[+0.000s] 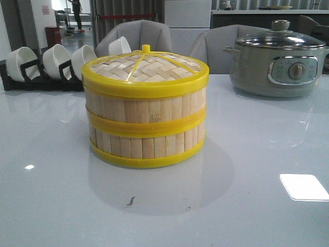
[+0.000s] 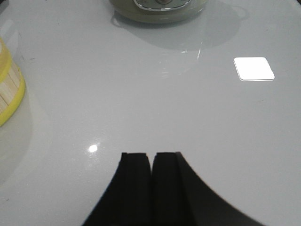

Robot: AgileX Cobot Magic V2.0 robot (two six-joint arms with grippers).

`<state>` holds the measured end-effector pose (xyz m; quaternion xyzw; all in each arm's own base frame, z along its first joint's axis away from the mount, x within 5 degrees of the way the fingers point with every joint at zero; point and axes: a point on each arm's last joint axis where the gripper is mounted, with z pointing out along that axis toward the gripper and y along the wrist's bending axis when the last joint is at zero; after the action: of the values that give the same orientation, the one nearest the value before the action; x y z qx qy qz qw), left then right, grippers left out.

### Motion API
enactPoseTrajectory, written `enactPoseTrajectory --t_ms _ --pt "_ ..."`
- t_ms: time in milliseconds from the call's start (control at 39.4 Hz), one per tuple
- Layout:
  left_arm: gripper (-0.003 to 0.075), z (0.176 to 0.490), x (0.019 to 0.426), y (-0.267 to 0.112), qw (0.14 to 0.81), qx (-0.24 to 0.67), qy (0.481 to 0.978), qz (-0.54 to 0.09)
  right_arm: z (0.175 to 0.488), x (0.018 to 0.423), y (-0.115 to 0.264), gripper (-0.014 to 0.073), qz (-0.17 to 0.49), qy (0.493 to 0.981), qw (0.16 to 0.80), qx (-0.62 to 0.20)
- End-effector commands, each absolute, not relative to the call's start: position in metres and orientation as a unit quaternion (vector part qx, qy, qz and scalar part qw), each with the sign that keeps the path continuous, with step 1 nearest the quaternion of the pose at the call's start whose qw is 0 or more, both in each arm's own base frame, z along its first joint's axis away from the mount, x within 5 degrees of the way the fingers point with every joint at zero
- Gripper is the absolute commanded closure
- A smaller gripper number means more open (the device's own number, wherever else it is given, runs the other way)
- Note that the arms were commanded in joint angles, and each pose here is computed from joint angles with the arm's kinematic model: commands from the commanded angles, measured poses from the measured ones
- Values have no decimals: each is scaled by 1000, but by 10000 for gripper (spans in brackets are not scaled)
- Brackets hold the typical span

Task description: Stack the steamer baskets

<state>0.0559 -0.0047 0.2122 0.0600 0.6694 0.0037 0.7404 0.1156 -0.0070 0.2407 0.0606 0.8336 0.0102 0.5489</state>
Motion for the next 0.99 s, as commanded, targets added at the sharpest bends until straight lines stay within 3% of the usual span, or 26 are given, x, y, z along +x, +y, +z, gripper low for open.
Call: enactPoseTrajectory --t_ms 0,964 --pt "633 221 54 -4 775 55 630 5 257 119 -9 544 7 804 591 64" --pt "633 221 54 -4 775 55 630 5 261 110 -7 544 12 796 602 65"
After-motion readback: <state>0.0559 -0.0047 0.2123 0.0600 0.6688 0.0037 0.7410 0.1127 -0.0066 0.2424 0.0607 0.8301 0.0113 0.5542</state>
